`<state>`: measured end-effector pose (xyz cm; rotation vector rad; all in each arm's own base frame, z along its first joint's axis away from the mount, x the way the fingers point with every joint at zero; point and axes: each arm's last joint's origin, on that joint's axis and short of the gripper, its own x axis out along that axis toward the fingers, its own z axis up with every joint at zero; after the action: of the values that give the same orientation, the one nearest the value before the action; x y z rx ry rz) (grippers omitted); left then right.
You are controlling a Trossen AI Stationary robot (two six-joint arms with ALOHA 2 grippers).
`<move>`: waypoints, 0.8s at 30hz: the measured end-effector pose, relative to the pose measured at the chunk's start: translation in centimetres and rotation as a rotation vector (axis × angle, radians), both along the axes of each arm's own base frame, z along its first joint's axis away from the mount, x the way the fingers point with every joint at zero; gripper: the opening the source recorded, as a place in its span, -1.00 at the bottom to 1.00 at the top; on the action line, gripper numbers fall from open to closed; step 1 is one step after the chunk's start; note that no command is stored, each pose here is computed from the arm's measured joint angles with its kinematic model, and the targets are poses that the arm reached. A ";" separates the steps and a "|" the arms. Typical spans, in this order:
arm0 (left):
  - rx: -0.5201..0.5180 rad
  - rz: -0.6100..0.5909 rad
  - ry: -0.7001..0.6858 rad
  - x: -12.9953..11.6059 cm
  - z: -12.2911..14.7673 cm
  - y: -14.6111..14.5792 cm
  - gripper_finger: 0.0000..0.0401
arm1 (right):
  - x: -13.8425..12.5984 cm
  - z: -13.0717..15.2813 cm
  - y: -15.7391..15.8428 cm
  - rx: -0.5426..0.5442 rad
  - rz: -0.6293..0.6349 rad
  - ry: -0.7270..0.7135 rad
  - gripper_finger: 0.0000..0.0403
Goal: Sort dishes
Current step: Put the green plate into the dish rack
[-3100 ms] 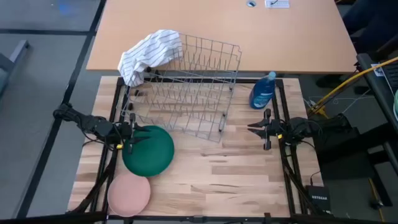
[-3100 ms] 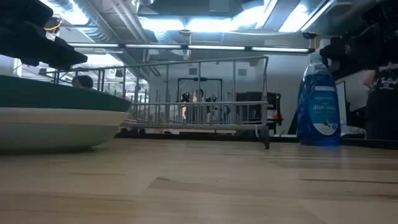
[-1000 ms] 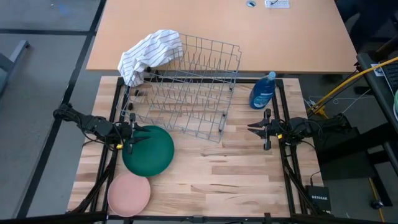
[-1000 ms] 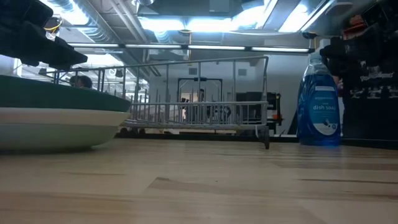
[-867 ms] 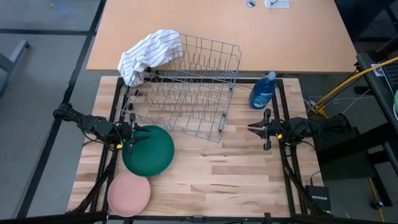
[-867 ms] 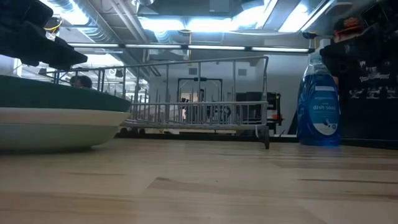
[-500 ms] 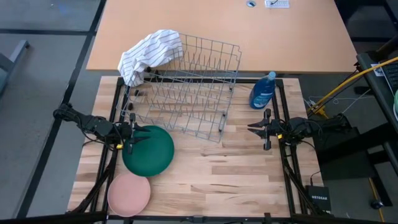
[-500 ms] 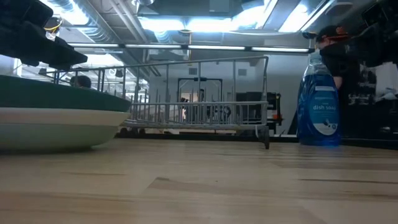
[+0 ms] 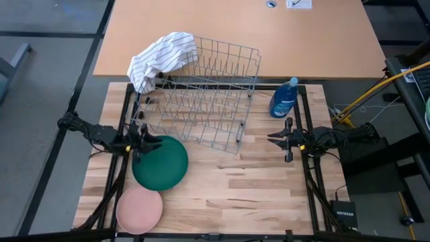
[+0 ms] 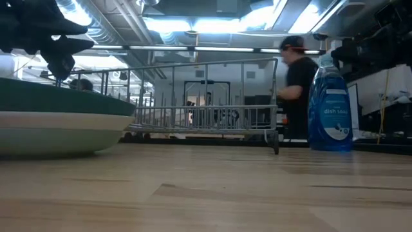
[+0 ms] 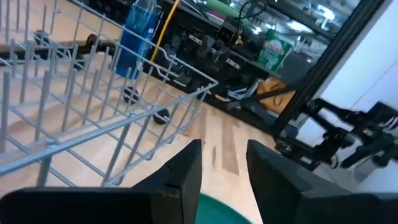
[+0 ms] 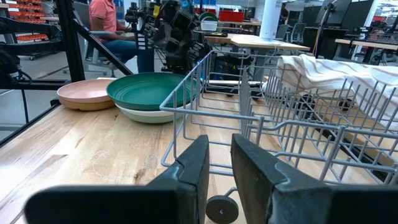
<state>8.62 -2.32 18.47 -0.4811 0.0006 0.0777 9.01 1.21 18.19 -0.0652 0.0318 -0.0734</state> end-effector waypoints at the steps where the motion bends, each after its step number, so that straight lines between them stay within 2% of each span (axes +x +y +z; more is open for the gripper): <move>1: -0.024 0.004 -0.006 0.0 0.0 0.0 -0.41 | 0.0 0.0 0.0 0.000 0.000 0.000 -0.64; 5: -0.179 -0.025 -0.022 0.0 0.1 -0.1 -0.41 | 0.0 0.0 0.0 0.000 0.000 0.000 -0.64; 10: -0.256 -0.282 0.009 -0.2 0.7 -0.8 -0.41 | 0.0 0.0 0.0 0.000 0.000 0.000 -0.64; 14: -0.340 -0.392 0.108 -1.1 1.8 -0.8 -0.42 | 0.0 0.0 0.0 0.000 0.000 0.000 -0.64; 20: -0.372 -0.360 0.331 -3.6 3.9 0.3 -0.53 | 0.0 0.0 0.0 0.000 0.000 0.000 -0.64; 24: -0.410 -0.326 0.403 -5.2 5.2 1.0 -0.62 | 0.0 0.0 0.0 0.000 0.000 0.000 -0.64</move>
<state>3.38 -1.31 23.72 -0.8623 0.4970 -0.1496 9.01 1.21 18.18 -0.0652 0.0321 -0.0735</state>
